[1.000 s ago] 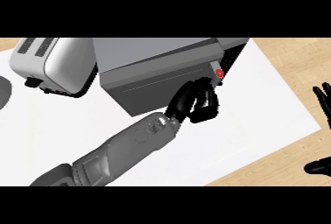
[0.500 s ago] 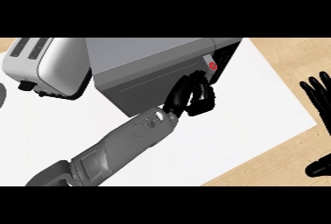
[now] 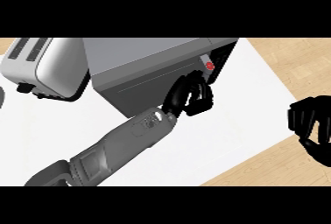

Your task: Pick up the milk, place it into the microwave and close the microwave

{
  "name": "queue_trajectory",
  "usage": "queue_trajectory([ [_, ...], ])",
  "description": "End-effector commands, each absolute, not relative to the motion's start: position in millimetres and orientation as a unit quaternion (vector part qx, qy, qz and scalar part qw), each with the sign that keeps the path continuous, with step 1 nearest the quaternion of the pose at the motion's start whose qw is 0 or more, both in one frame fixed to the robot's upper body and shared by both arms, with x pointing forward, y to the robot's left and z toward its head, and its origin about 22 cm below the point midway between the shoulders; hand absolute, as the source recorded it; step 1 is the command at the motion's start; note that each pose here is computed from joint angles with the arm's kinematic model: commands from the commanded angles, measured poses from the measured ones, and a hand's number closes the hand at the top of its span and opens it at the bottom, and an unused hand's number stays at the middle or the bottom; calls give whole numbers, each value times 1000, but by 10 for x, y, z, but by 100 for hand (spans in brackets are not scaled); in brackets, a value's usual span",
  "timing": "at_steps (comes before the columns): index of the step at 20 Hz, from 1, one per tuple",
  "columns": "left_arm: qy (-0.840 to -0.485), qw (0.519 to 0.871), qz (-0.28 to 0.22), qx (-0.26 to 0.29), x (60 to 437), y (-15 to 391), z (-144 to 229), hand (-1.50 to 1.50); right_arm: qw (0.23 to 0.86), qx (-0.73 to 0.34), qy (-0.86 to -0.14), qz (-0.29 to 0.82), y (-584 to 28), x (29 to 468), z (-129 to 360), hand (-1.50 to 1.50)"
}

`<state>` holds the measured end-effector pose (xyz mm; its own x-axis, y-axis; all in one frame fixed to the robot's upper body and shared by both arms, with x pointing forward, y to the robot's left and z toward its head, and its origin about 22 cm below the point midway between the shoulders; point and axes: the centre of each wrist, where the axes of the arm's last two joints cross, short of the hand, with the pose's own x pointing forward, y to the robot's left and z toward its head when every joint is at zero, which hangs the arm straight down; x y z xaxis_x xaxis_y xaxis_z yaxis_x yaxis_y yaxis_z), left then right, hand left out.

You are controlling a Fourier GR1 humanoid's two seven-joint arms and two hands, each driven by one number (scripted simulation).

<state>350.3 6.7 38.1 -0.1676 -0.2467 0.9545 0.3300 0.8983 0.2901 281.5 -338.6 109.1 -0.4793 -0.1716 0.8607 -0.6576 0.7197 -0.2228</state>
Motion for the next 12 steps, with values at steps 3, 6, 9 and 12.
queue_trajectory([
  [3,-764,600,-230,-60,3521,-230,733,150,398,324,-795,324,-3148,2800,1206,150],
  [6,-767,600,-220,-57,3532,-226,742,150,392,331,-792,333,-3087,2776,1252,150],
  [9,-771,595,-222,-54,3530,-241,759,150,386,342,-789,335,-3010,2764,1276,150],
  [12,-771,599,-212,-46,3519,-205,683,150,387,347,-783,342,-2964,2713,1279,150],
])
